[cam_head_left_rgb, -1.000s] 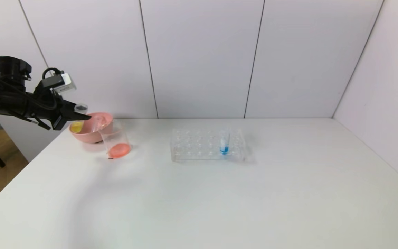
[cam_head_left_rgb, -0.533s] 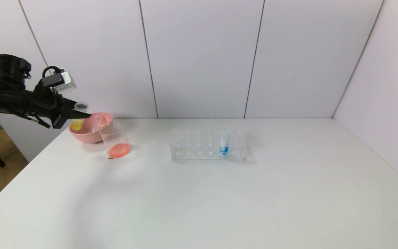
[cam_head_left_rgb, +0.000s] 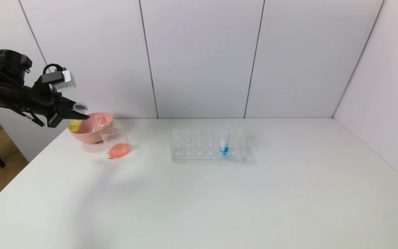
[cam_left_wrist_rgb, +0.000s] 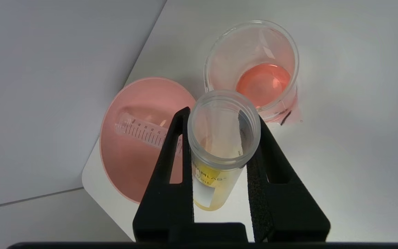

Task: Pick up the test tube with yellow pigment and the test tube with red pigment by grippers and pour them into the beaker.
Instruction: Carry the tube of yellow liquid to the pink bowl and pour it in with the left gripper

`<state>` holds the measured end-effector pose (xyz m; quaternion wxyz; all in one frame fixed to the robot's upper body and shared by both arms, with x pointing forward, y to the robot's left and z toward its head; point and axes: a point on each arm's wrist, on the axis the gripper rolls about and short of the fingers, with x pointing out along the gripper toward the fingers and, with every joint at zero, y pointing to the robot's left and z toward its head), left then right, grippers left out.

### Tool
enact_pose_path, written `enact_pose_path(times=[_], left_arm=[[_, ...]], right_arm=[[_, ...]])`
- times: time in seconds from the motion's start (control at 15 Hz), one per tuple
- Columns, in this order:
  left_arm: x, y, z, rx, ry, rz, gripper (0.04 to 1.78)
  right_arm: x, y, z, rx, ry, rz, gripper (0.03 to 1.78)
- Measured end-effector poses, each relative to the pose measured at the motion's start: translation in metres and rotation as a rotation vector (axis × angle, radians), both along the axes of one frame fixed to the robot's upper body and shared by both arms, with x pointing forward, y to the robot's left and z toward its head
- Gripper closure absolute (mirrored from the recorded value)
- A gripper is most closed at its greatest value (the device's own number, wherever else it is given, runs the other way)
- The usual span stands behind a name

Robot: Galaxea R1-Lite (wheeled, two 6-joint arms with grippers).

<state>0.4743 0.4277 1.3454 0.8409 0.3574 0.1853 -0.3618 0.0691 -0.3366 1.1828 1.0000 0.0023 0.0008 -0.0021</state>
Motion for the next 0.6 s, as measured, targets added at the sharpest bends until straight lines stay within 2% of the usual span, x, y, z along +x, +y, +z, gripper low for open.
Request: enact_pose_path(times=[0.13,0.6], left_arm=[[-0.0008,-0.0004,-0.0032,0.033,0.061,-0.01,1.37],[0.0025,0.0011,-0.0094,0.054,0.095,0.005,1.37]], right_arm=[[0.0,0.0,0.0,0.0,0.0,0.0,0.11],[0.0,0.0,0.0,0.0,0.0,0.0,0.11]])
